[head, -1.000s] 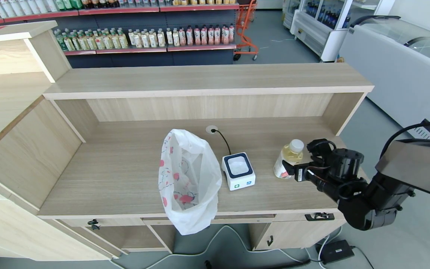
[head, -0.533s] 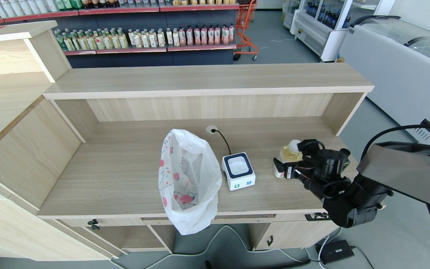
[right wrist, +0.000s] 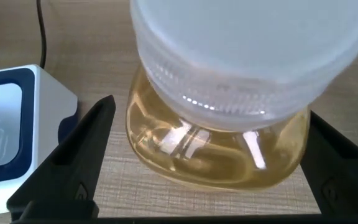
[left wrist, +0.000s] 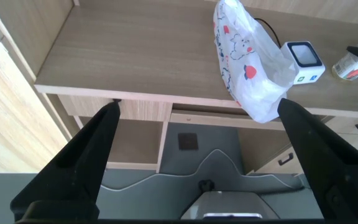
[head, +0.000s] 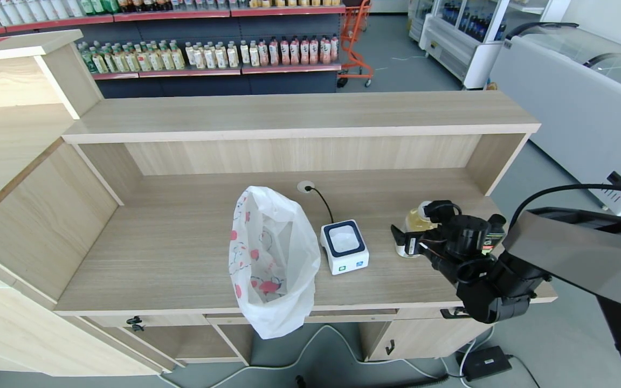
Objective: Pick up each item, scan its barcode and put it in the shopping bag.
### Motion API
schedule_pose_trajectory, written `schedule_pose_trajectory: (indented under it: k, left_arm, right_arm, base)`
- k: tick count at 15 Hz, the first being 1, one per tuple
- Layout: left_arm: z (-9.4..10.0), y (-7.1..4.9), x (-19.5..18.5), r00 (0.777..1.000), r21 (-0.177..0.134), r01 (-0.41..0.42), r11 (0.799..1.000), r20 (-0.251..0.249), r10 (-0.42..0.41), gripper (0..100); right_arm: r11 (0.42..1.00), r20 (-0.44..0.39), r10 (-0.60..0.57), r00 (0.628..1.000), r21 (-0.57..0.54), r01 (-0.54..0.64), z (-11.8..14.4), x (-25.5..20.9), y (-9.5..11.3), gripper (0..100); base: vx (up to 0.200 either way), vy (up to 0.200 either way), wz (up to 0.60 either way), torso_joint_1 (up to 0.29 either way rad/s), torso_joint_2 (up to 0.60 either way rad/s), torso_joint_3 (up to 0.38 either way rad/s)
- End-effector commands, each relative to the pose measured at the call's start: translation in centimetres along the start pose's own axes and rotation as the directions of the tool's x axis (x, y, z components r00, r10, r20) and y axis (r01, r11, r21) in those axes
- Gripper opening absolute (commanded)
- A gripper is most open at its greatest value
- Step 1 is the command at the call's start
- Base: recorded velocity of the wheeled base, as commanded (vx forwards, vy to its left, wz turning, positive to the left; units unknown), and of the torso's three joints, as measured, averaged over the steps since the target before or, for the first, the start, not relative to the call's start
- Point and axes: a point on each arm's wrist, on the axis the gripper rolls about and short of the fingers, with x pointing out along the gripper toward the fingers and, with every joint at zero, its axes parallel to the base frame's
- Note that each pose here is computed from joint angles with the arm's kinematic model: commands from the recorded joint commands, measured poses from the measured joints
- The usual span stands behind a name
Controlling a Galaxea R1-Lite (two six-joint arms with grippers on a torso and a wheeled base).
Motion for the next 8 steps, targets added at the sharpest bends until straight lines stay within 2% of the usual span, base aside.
schedule_pose_trajectory:
  k: [1, 8]
  left_arm:
    - [0.00, 0.00, 0.00, 1.000, -0.001, 0.000, 1.000, 0.000, 0.000, 100]
    - [0.01, 0.00, 0.00, 1.000, -0.001, 0.001, 1.000, 0.002, -0.001, 100]
  right_arm:
    - [1.000, 0.007, -0.003, 1.000, 0.000, 0.003, -0.11, 0.37, -0.12, 100]
    - [1.000, 0.017, -0.026, 1.000, -0.005, 0.026, -0.55, 1.23, -0.91, 100]
  base:
    - [0.000, 0.000, 0.00, 0.000, 0.00, 0.000]
    - [0.000, 0.000, 0.00, 0.000, 0.00, 0.000]
